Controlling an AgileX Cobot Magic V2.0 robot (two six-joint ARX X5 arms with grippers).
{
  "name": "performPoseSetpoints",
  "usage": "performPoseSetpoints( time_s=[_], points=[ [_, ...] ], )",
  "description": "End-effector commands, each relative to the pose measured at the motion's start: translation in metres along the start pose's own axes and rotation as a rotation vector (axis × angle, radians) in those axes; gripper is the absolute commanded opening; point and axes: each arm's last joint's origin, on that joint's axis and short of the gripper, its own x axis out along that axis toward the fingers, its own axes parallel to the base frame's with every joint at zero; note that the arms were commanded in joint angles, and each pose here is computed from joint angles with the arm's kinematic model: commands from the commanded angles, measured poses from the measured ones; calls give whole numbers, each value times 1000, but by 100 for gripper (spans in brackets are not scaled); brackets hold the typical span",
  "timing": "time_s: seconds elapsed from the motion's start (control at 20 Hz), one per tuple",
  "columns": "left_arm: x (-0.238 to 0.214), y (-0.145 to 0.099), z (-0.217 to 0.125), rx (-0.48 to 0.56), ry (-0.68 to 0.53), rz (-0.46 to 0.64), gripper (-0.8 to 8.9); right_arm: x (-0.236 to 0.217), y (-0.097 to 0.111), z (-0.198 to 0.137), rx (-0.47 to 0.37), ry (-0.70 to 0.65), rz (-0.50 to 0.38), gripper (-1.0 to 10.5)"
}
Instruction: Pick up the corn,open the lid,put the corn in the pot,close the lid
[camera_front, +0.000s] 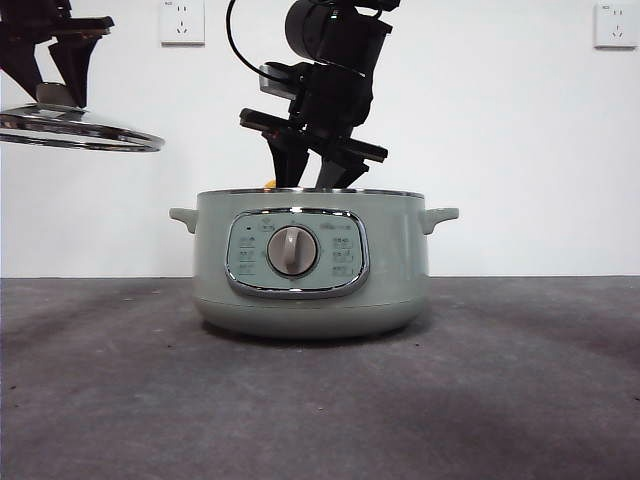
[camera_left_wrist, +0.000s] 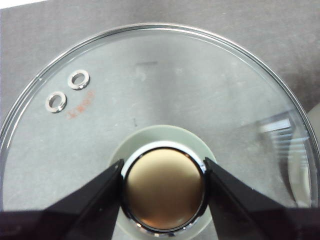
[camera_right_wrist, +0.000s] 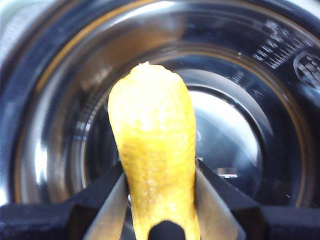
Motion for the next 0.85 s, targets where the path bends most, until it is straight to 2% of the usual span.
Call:
performPoseSetpoints(
  time_s=[0.05,0.85],
  points=[
    [-14,5,3,6,-59,-5,-9,23,0,-2,1,32,6,-12],
    [-14,6,2,10,-59,-8,-9,55,-6,-14,18,136,3,-11]
  ],
)
